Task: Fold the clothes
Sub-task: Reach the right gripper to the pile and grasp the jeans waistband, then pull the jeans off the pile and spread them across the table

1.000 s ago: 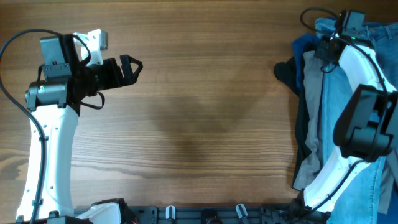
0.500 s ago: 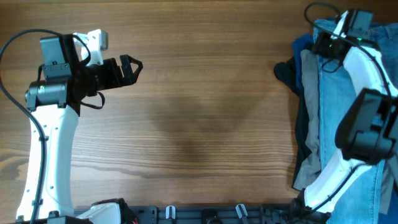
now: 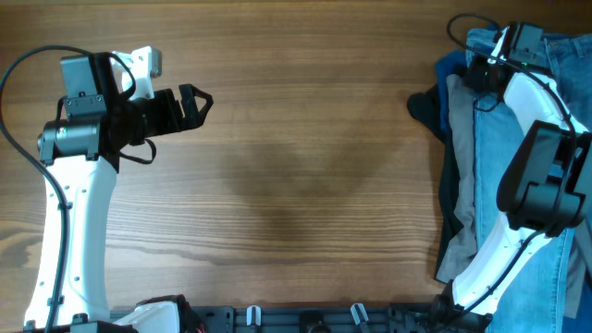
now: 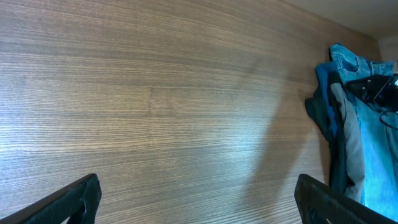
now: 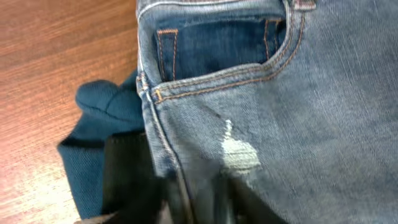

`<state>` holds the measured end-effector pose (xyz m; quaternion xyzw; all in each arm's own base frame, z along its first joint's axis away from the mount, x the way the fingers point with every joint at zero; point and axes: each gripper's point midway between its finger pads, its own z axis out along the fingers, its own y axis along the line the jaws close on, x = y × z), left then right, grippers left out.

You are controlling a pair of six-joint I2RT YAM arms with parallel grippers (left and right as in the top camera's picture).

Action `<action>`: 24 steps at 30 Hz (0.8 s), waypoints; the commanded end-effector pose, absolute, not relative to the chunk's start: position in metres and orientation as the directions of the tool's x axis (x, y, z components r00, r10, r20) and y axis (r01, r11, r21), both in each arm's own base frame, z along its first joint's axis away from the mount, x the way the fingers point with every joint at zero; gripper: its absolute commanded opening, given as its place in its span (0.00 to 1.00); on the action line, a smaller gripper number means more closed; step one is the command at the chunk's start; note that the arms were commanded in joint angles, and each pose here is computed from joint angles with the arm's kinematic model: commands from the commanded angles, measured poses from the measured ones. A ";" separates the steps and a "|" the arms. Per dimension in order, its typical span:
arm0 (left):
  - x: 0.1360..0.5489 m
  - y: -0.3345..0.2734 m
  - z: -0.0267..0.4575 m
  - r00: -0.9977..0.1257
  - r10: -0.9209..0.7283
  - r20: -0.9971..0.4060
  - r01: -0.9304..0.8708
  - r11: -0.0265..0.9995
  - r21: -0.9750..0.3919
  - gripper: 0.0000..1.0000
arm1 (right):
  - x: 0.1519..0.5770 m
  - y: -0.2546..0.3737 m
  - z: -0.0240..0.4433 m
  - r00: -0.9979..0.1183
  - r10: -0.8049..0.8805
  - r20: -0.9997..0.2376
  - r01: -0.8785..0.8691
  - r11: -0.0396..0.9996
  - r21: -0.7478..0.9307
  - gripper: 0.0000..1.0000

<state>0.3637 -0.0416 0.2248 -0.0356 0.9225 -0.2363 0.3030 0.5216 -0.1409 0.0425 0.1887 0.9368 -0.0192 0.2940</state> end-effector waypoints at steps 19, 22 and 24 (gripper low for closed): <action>0.292 -0.006 0.385 -0.447 -0.179 -0.876 0.029 0.976 -0.214 1.00 | 0.482 0.036 0.327 -0.503 0.183 -0.844 -0.229 0.914 0.335 0.04; 0.269 0.008 0.404 -0.366 -0.203 -0.908 -0.051 0.979 -0.198 1.00 | 0.452 0.151 0.345 -0.497 0.062 -0.865 -0.458 0.829 0.322 0.04; 0.254 0.020 0.415 -0.311 -0.217 -0.925 -0.126 0.974 -0.186 1.00 | 0.401 0.270 0.327 -0.528 -0.091 -0.844 -0.652 0.681 0.334 0.04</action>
